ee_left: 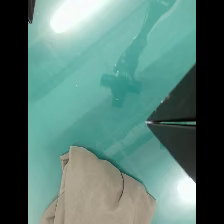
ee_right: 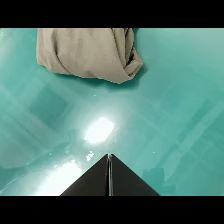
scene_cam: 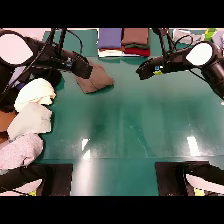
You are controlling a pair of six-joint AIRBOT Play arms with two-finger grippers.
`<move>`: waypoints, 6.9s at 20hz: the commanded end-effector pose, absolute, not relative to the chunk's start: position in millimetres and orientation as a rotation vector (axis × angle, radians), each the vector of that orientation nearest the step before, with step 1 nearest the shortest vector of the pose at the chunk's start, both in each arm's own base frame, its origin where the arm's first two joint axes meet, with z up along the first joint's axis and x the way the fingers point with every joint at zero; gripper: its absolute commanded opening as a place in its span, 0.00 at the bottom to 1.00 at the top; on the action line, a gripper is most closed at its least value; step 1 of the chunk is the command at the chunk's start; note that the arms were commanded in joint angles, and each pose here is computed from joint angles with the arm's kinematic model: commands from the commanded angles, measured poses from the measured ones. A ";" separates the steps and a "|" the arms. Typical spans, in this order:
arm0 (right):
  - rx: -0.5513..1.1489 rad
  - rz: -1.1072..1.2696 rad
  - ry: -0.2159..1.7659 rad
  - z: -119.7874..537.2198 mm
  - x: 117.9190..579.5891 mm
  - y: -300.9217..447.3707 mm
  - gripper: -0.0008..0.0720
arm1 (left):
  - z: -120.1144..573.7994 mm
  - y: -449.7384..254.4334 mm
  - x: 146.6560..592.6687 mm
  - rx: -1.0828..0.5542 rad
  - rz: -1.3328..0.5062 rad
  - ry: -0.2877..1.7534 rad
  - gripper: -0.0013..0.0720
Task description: Fold the shirts.
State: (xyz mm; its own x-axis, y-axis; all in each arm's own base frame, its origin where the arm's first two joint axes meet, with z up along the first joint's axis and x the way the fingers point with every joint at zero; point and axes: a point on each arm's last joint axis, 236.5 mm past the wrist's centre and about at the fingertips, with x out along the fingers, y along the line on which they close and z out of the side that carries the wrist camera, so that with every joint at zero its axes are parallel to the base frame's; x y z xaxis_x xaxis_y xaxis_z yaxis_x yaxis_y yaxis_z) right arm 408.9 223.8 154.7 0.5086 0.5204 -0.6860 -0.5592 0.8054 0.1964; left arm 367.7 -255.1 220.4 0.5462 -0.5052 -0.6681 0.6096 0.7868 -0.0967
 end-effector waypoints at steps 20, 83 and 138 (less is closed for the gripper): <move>-0.047 0.659 0.830 149.6 406.5 225.9 0.03 | 102.6 -189.7 478.2 0.013 -0.319 0.919 0.85; 0.093 0.394 1.059 154.8 356.3 103.6 0.04 | 3.0 -204.5 437.6 0.296 -0.381 1.158 0.04; 0.193 0.137 0.895 195.2 474.9 5.5 0.03 | 133.7 -113.0 419.4 0.154 -0.281 0.896 0.05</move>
